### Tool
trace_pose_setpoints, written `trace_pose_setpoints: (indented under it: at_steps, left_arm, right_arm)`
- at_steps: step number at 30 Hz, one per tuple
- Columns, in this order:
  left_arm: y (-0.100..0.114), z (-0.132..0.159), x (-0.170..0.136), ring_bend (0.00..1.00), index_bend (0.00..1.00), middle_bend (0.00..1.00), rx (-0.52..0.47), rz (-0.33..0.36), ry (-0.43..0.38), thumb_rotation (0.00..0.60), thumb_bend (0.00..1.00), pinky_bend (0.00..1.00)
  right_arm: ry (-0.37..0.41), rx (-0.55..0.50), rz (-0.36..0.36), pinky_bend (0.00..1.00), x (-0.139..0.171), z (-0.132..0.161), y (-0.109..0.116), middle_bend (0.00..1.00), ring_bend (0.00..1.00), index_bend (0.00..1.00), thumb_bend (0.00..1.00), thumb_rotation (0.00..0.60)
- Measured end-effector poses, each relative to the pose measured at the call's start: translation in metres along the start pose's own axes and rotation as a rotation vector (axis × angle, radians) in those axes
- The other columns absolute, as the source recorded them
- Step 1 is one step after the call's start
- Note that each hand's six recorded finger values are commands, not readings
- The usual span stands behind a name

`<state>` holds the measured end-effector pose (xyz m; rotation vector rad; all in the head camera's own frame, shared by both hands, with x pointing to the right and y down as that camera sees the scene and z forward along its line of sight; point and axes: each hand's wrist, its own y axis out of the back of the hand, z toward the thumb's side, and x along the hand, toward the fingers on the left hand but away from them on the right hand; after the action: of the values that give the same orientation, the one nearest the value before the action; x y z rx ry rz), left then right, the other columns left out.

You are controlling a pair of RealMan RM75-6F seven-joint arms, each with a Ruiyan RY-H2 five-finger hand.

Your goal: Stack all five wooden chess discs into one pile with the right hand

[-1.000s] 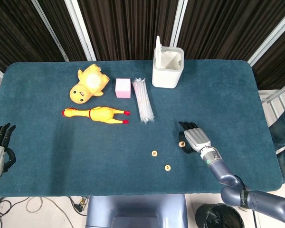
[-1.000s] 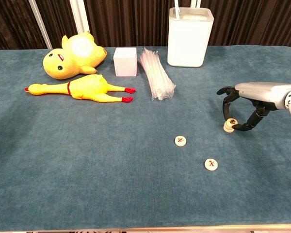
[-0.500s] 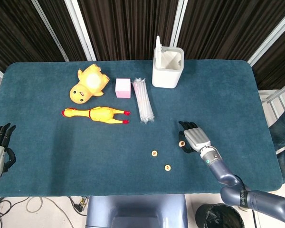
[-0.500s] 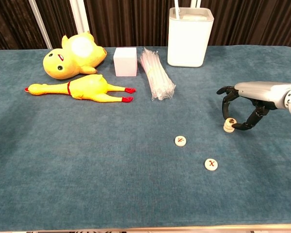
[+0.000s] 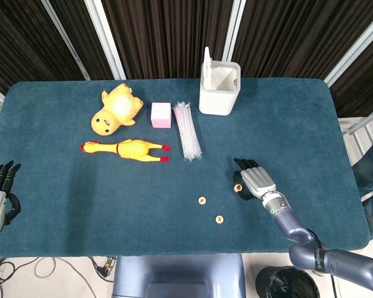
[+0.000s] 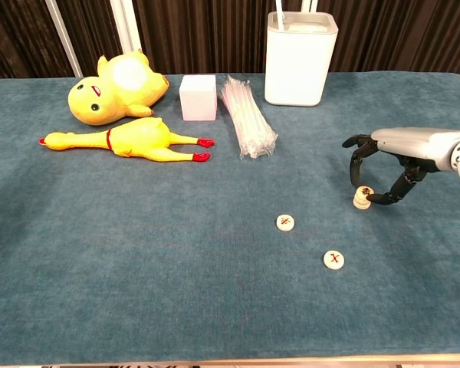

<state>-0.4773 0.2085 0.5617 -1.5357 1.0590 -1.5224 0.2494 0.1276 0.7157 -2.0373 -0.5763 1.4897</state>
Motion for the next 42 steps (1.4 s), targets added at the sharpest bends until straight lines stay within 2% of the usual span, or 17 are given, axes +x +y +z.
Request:
trace_pose_setpoints:
  at_steps: [5, 12, 18, 28, 42]
  left_arm:
    - [0.000, 0.000, 0.000, 0.00, 0.07, 0.00, 0.001, 0.001, 0.001, 0.600, 0.82, 0.05]
    - [0.000, 0.000, 0.000, 0.00, 0.07, 0.00, -0.002, 0.000, -0.001, 0.600, 0.82, 0.05]
    - [0.000, 0.000, 0.000, 0.00, 0.07, 0.00, -0.005, -0.003, -0.004, 0.600, 0.82, 0.05]
    - [0.000, 0.000, 0.000, 0.00, 0.07, 0.00, -0.010, -0.006, -0.007, 0.600, 0.82, 0.05]
    - [-0.001, 0.000, 0.000, 0.00, 0.07, 0.00, -0.007, -0.006, -0.005, 0.600, 0.82, 0.05]
  right_arm:
    - [0.019, -0.006, -0.009, 0.09, 0.007, 0.006, 0.004, 0.00, 0.00, 0.37, 0.42, 0.600]
    - [0.082, -0.003, -0.037, 0.09, 0.030, 0.026, 0.012, 0.00, 0.00, 0.36, 0.42, 0.600]
    - [0.131, 0.035, -0.038, 0.09, 0.043, 0.045, 0.009, 0.00, 0.00, 0.37, 0.42, 0.600]
    - [0.167, 0.067, -0.030, 0.09, 0.046, 0.070, -0.001, 0.00, 0.00, 0.35, 0.42, 0.600]
    - [0.165, 0.079, -0.042, 0.09, 0.035, 0.089, -0.015, 0.00, 0.00, 0.35, 0.42, 0.600]
